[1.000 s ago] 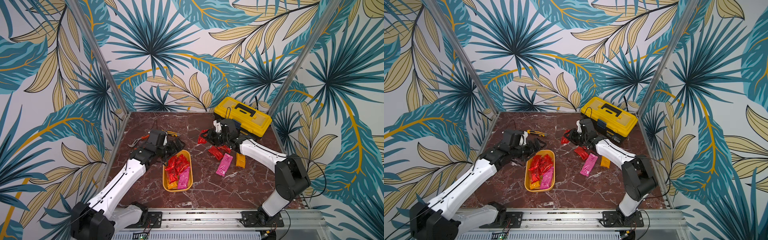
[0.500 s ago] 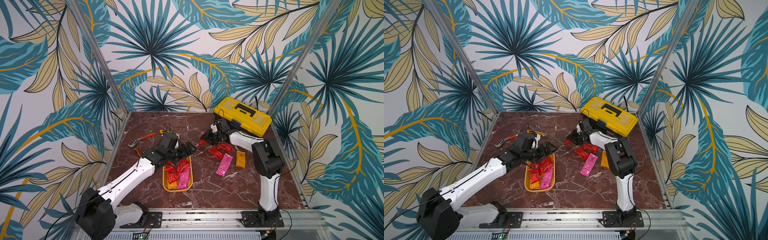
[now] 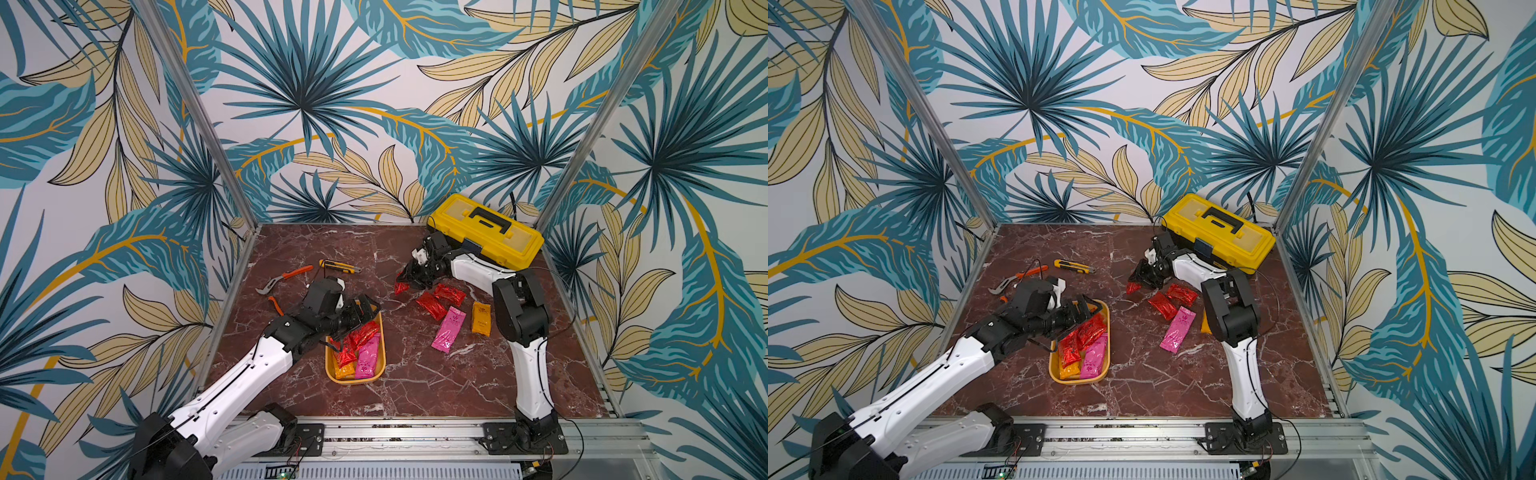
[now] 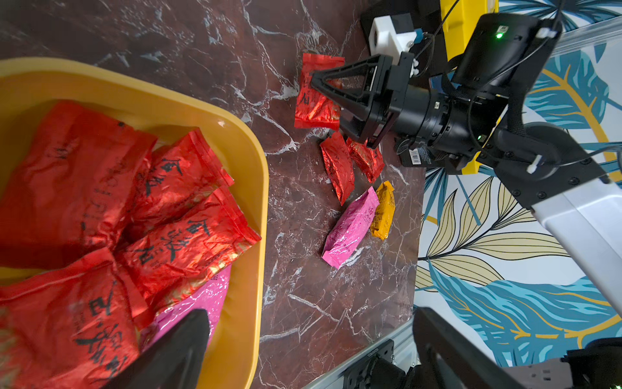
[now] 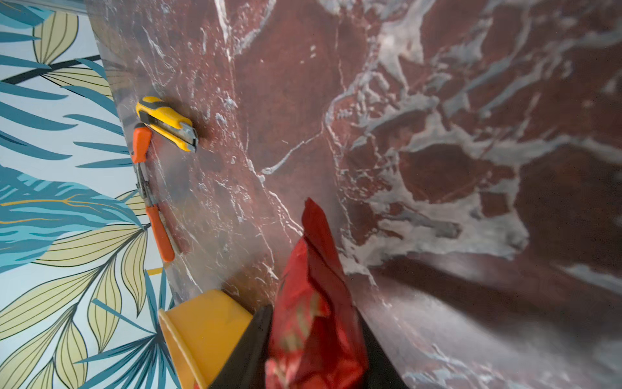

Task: Take the tea bags out of the storage box
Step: Place the tea bag at the center of the board, then pick up the tea bag from the storage box.

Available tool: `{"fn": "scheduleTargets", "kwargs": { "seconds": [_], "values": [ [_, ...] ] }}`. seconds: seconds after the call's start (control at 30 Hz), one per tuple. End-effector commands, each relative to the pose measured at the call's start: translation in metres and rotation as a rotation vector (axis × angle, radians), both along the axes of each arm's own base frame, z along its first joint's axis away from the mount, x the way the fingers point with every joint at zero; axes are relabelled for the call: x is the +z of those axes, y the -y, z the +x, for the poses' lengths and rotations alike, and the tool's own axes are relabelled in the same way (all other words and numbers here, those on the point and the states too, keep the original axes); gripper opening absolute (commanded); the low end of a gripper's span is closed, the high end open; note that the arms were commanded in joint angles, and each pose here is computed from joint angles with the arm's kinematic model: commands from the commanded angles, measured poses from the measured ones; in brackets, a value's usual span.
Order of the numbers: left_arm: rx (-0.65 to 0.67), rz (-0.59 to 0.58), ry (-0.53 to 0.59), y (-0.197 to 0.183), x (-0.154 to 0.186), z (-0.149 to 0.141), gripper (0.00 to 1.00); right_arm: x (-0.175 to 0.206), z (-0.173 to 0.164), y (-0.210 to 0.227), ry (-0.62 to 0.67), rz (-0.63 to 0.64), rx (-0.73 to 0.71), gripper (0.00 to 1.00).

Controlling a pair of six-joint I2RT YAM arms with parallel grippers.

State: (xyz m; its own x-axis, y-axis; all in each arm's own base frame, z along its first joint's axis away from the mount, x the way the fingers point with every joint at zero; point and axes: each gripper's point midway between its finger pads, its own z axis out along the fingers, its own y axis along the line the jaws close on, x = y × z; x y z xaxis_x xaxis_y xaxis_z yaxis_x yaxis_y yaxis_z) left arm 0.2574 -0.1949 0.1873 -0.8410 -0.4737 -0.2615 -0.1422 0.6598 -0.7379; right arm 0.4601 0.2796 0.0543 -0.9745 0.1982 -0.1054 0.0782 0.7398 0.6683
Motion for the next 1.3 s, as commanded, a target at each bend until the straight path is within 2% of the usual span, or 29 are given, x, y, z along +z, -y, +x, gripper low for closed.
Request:
{"fn": "scheduleTargets", "kwargs": {
  "seconds": [0.0, 0.27, 0.53, 0.67, 0.83, 0.93, 1.27],
  "values": [
    [0.028, 0.017, -0.024, -0.013, -0.01, -0.009, 1.0, -0.01, -0.005, 0.011, -0.015, -0.065, 0.02, 0.44],
    [0.043, 0.014, -0.029, -0.021, -0.013, -0.016, 1.0, 0.002, -0.006, 0.037, 0.036, -0.206, -0.023, 0.6],
    [0.056, 0.038, -0.035, -0.03, -0.017, -0.02, 1.0, 0.049, -0.016, 0.072, 0.17, -0.34, -0.096, 0.65],
    [0.086, 0.048, -0.034, -0.04, -0.021, -0.022, 1.0, 0.075, -0.03, 0.074, 0.242, -0.37, -0.088, 0.65],
    [0.145, 0.076, -0.026, -0.058, -0.027, -0.029, 1.0, 0.097, -0.056, 0.049, 0.304, -0.359, -0.016, 0.61],
    [0.18, 0.096, -0.031, -0.07, -0.029, -0.036, 1.0, 0.102, -0.075, 0.027, 0.325, -0.354, 0.04, 0.55],
    [0.24, 0.116, -0.056, -0.097, -0.039, -0.061, 1.0, 0.117, -0.138, -0.05, 0.359, -0.258, 0.192, 0.47]
  ]
}}
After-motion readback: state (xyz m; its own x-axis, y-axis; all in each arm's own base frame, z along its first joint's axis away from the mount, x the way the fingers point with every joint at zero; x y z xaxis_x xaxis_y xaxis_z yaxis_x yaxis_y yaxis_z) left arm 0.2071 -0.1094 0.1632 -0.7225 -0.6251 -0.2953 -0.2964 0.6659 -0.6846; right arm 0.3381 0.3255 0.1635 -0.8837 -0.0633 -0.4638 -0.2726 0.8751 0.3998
